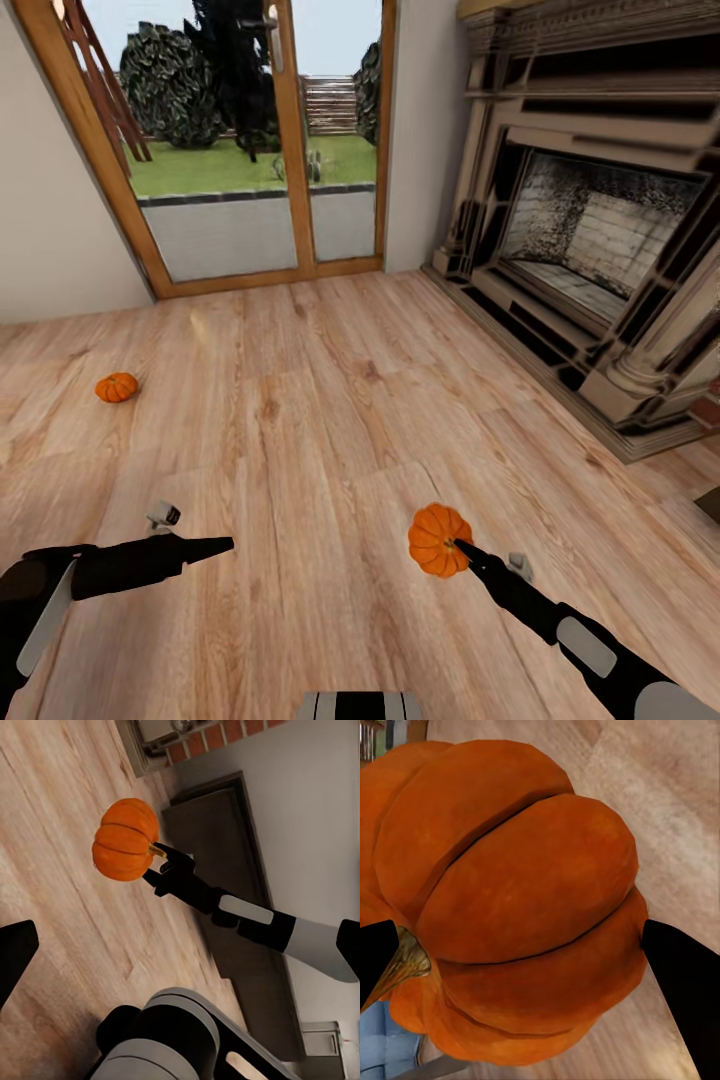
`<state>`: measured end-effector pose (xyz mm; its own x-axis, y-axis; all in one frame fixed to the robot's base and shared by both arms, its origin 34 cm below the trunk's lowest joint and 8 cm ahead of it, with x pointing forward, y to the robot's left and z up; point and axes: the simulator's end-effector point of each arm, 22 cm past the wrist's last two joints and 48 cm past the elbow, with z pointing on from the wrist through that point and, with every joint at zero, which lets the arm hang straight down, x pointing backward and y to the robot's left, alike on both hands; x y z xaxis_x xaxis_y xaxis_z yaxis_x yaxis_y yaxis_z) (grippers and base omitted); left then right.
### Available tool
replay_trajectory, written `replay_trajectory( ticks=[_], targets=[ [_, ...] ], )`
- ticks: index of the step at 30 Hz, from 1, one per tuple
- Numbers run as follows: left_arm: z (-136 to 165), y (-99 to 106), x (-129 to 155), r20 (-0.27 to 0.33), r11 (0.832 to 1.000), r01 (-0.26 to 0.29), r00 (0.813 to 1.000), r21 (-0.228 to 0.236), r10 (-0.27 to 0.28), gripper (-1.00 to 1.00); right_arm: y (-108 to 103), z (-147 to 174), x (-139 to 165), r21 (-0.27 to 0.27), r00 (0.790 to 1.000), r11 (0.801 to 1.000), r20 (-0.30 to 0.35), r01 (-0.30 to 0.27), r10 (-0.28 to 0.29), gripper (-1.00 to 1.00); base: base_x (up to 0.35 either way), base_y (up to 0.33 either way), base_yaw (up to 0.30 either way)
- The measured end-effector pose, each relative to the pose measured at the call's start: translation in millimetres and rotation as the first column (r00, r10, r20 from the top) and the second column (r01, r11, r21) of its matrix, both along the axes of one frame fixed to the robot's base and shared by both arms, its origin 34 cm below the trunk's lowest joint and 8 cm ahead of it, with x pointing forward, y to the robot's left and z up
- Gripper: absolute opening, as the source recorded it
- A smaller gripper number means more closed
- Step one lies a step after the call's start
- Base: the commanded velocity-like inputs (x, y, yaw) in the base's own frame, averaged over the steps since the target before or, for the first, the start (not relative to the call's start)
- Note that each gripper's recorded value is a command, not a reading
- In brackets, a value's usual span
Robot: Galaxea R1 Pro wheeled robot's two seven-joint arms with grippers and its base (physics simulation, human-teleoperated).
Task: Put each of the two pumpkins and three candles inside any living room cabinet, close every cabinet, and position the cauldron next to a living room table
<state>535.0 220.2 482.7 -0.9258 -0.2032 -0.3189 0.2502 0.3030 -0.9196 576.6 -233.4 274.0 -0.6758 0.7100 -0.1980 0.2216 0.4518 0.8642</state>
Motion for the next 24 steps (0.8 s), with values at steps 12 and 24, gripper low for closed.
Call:
replay_trajectory(
  ticks=[12, 24],
  targets=[
    [16, -2, 0, 0.035, 1.000, 0.006, 0.999, -0.002, -0.006, 1.00, 0, 16, 6, -0.002, 0.999, 1.000, 0.032, -0.004, 0.004, -1.00, 0.002, 0.000, 0.190],
    [17, 1, 0, 0.037, 1.000, 0.000, 0.999, 0.004, 0.000, 1.00, 1, 23, 8, 0.009, 0.999, 1.000, 0.054, -0.010, 0.010, -1.00, 0.285, -0.025, 0.124]
  ],
)
